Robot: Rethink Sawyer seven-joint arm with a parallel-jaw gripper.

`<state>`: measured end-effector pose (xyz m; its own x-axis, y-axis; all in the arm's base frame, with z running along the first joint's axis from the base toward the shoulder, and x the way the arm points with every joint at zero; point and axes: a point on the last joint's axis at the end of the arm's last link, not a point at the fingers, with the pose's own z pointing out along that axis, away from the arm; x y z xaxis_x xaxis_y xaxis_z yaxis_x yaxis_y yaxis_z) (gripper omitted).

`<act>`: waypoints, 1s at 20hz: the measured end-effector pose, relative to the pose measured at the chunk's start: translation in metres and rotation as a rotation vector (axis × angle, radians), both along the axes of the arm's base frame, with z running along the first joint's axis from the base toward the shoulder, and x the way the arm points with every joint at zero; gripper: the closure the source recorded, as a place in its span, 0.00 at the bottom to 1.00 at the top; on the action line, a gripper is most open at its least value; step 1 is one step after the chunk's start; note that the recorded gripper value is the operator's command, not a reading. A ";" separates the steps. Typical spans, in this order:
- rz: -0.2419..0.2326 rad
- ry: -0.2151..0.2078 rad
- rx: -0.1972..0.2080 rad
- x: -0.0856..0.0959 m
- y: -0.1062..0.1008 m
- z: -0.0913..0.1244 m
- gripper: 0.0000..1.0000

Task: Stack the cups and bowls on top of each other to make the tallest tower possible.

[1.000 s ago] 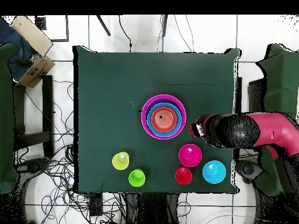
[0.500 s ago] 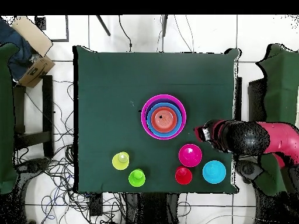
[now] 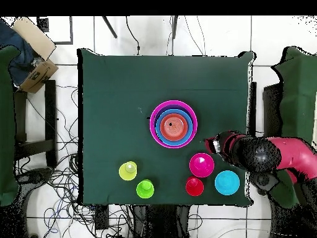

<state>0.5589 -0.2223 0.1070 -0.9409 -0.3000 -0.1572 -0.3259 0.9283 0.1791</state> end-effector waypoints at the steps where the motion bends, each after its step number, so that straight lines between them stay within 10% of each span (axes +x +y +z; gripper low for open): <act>1: 0.007 -0.010 -0.005 -0.001 0.001 -0.002 0.00; 20: 0.056 -0.055 0.033 -0.015 0.018 -0.009 0.00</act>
